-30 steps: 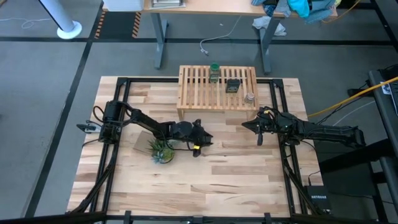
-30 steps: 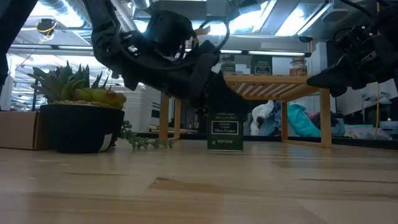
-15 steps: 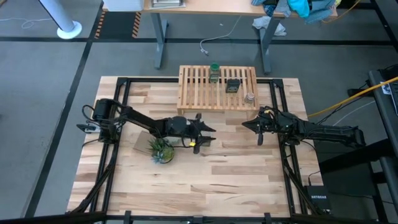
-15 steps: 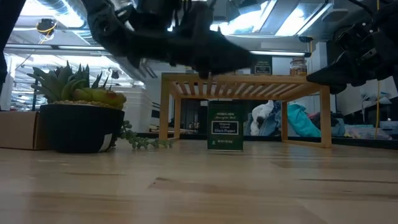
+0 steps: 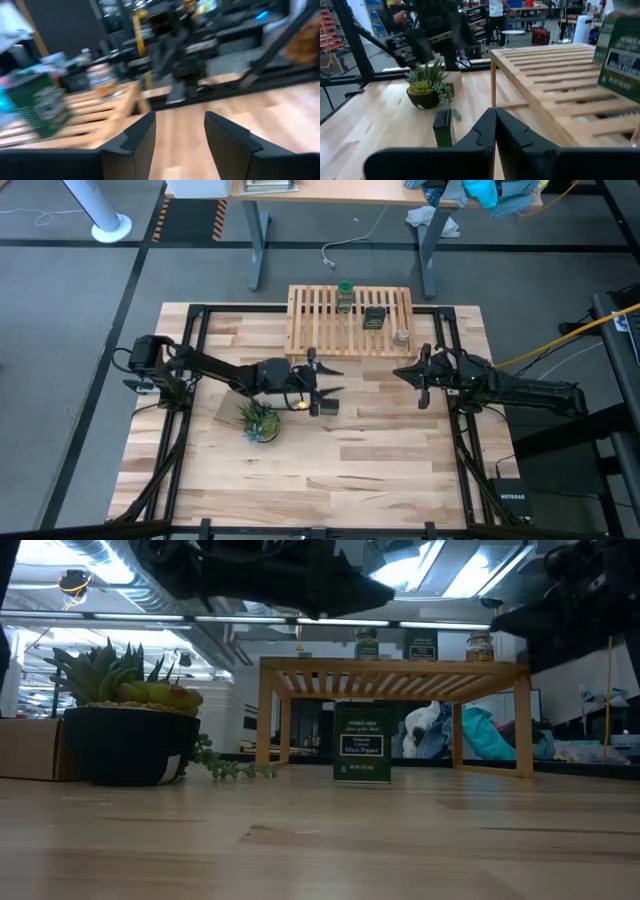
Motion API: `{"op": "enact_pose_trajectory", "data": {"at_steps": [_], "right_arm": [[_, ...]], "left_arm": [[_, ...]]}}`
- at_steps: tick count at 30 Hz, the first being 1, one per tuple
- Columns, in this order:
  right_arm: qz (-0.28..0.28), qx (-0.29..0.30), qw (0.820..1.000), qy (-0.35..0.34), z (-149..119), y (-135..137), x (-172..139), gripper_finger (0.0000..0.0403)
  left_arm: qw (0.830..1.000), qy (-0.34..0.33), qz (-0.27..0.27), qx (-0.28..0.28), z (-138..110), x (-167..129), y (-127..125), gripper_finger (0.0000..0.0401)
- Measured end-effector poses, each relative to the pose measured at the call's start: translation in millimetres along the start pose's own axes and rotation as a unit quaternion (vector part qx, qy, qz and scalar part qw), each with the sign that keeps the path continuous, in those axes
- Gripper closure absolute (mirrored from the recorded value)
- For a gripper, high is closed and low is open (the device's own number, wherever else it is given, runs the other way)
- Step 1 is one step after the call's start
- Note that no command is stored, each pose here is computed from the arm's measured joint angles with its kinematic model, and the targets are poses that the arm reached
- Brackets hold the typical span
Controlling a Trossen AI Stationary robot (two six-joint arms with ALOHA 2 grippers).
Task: Shelf spices
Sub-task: Remove the brown seasoning bottle from the shelf
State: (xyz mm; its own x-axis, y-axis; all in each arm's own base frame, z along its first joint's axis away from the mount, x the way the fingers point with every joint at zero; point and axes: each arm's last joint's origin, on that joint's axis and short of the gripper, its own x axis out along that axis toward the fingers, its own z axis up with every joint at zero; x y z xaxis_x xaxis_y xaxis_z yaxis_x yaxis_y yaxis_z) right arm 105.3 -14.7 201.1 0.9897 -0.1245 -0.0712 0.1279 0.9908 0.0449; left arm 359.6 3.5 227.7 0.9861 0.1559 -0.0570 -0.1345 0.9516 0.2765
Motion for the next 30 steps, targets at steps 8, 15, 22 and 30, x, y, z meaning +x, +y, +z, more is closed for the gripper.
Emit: {"op": "enact_pose_trajectory", "data": {"at_steps": [8,15,22,30], "right_arm": [[-0.029,-0.036,0.997,0.065,21.2,-0.5,-12.0,0.0388],[-0.06,-0.053,0.995,0.066,45.7,-1.1,-24.1,0.0388],[-0.07,-0.053,0.996,0.033,55.1,-1.2,-25.2,0.0388],[-0.075,-0.052,0.995,0.04,53.7,-1.5,-25.4,0.0388]], "left_arm": [[0.992,0.121,0.03,0.012,19.0,-37.4,36.2,0.0257],[0.983,0.182,0.031,0.004,29.0,-68.2,52.2,0.0282],[0.977,0.214,0.023,0.002,25.3,-73.6,50.9,0.0285],[0.966,0.258,0.009,0.014,18.2,-78.7,48.9,0.0285]]}}
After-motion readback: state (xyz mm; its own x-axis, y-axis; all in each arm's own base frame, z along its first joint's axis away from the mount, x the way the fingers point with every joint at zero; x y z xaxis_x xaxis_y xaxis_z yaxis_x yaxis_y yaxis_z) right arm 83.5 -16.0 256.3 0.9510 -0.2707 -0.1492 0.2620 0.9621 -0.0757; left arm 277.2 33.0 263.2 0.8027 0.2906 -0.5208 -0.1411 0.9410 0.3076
